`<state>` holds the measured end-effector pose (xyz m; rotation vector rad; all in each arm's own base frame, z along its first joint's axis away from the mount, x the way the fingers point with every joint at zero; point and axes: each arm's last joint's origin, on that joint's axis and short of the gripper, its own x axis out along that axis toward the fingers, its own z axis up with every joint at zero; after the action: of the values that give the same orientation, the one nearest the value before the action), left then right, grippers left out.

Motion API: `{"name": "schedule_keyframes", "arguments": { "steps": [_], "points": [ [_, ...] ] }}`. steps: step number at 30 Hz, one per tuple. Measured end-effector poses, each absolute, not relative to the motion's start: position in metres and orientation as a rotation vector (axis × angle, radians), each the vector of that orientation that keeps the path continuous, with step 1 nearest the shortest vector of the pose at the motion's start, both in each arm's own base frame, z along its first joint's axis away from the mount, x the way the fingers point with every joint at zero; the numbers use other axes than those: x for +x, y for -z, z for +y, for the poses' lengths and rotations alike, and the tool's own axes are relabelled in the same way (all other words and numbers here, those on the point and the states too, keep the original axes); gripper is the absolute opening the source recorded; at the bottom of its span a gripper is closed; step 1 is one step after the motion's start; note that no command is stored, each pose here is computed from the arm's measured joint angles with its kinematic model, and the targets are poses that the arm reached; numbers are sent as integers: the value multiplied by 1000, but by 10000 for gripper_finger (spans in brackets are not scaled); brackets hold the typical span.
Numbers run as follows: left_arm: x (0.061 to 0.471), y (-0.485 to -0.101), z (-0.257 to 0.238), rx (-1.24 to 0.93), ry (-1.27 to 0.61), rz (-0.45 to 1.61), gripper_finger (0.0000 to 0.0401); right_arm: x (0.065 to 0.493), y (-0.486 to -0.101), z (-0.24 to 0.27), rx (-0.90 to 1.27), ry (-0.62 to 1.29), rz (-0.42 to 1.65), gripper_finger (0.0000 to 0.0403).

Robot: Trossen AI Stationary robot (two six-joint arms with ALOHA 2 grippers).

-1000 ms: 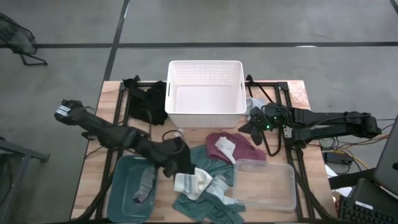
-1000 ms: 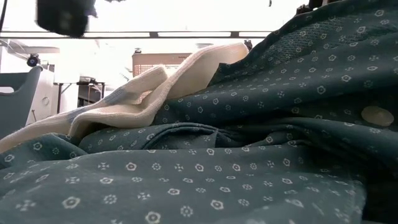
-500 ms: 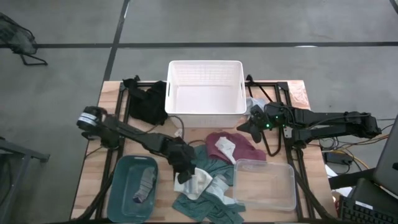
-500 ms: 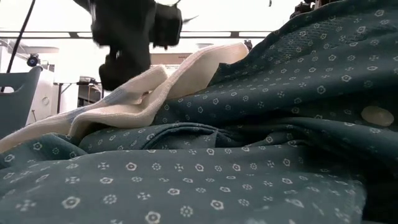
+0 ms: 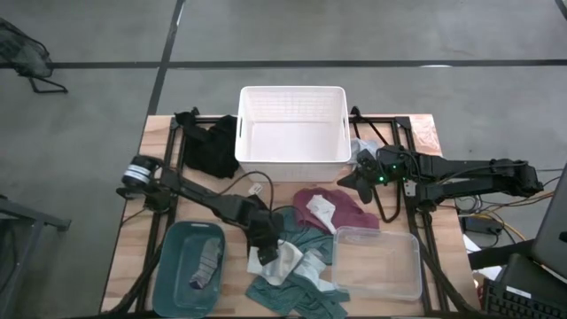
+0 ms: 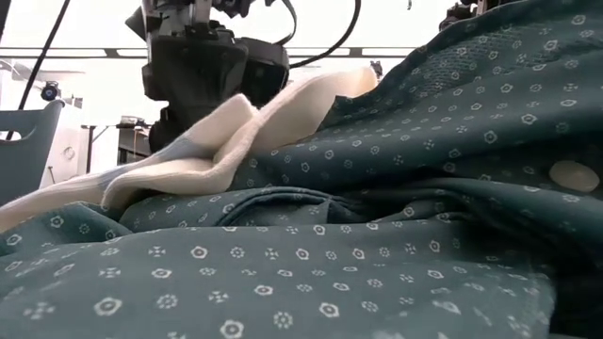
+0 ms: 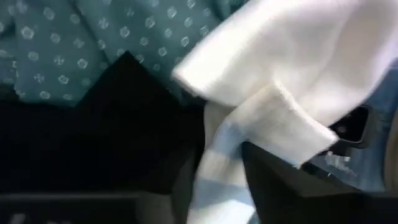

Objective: Pick & Place Cloths
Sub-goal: Put the white striped sock into the blue bin

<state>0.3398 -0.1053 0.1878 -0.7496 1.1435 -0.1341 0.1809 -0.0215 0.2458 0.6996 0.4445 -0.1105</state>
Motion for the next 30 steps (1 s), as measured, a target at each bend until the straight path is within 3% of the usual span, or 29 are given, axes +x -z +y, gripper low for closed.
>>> {"name": "schedule_keyframes", "arguments": {
  "steps": [3,5,10,17,30],
  "points": [
    [341,-191,-102,-754,144,1132,34,181,-246,-22,687,109,445,9],
    [342,-193,-101,-774,172,1143,15,181,-246,-22,684,112,443,8],
    [342,-207,-97,-824,228,1145,7,181,-246,-22,679,119,442,8],
    [323,-264,-89,-897,231,1089,5,182,-247,-23,653,126,425,9],
    [214,-374,-78,-1284,97,1205,4,183,-250,-24,601,159,380,8]
  ]
}}
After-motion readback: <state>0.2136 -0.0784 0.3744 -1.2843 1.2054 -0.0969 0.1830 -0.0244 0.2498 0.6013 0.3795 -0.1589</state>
